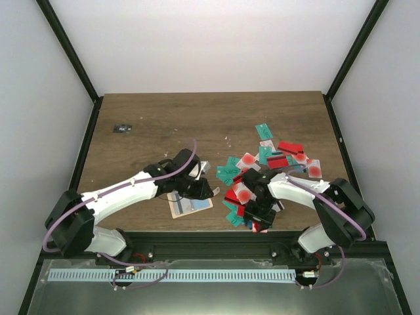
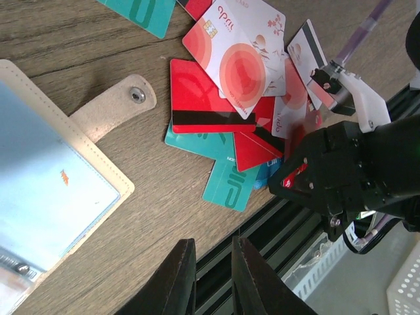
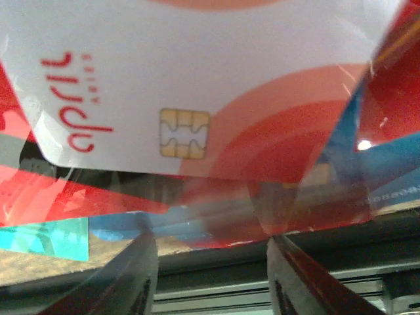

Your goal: Put the credit cards into the card holder

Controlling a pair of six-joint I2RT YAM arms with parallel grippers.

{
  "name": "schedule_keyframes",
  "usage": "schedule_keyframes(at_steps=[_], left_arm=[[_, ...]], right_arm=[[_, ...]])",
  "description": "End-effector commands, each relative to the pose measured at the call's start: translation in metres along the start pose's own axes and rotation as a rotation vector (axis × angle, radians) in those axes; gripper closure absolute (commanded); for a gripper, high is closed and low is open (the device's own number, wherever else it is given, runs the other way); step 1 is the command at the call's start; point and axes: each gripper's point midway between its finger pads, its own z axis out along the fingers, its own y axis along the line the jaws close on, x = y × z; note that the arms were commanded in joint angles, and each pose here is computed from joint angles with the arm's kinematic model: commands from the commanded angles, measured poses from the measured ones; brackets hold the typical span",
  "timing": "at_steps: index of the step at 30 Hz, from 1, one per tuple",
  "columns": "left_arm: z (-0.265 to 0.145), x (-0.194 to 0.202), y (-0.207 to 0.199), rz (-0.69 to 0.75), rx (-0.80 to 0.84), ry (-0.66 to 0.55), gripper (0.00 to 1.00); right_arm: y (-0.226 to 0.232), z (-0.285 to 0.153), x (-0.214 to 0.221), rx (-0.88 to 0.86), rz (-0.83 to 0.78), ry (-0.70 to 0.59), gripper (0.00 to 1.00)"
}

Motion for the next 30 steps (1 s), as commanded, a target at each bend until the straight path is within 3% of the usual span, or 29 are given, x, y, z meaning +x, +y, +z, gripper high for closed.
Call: schedule_keyframes(at_steps=[1,6,10,12,14,16,20,25,30], left_arm=[[-0.006,0.002,0.001,-0.003,-0.007,-0.023,0.82],[-0.006,0.003,0.002,-0.013,-0.006,-0.032,0.82],[-0.006,0.000,0.000,-0.017,0.004,-0.038,0.82],[-0.006,-0.002,-0.003,-0.016,0.012,-0.043,0.82],[-0.005,-0.004,-0.007,-0.014,0.024,-0.043,0.82],[-0.003,-0.005,-0.010,-0.009,0.032,-0.037,0.82],[0.006,-0.005,-0.022,0.016,0.049,-0.014,0.82],[0.017,-0.003,-0.035,0.045,0.051,0.010,0.82],[0.024,-0.001,-0.039,0.055,0.052,0.030,0.82]], right_arm=[[0.027,-0.012,-0.031,-0.055,-0.052,-0.146,0.55],[0.021,-0.016,-0.031,-0.023,-0.064,-0.157,0.68],[0.028,-0.025,-0.032,-0.044,-0.125,-0.179,0.67],[0.037,-0.038,-0.034,-0.070,-0.178,-0.211,0.59],[0.041,-0.052,-0.036,-0.075,-0.217,-0.250,0.42],[0.036,-0.062,-0.036,-0.052,-0.229,-0.277,0.32],[0.006,-0.065,-0.034,0.035,-0.174,-0.304,0.01],[-0.014,-0.051,-0.037,0.001,-0.030,-0.291,0.00],[-0.005,-0.054,-0.050,-0.108,0.071,-0.328,0.00]])
